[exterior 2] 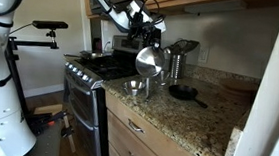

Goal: Pour contents from the silver bowl on the right to the silver bowl on the left

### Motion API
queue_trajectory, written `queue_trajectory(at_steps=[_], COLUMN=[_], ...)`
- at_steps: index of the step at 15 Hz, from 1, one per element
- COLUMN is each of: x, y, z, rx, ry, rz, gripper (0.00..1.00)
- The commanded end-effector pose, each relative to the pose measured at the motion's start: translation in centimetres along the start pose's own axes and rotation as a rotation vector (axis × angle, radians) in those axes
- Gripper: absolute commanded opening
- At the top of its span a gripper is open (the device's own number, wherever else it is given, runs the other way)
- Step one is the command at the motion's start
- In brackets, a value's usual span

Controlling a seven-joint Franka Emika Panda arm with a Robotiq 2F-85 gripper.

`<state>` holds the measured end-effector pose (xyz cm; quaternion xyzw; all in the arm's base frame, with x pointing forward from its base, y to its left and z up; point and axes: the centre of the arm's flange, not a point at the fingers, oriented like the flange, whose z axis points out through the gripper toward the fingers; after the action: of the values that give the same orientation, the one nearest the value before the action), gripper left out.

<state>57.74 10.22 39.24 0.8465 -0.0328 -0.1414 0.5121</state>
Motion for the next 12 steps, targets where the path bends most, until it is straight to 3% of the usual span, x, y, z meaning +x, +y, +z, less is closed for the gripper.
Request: queue_trajectory(at_steps=[1,6,12], x=[-1.1,-0.1,2.8], y=[3.2,5.7,6.7], z=[3.9,8.5,13.8], rx=[0.086,0.185,0.383], ry=[-0.08,-0.169,-0.215], rz=[0.131,0.274,0.425], gripper=[0.08,0.08,0.08])
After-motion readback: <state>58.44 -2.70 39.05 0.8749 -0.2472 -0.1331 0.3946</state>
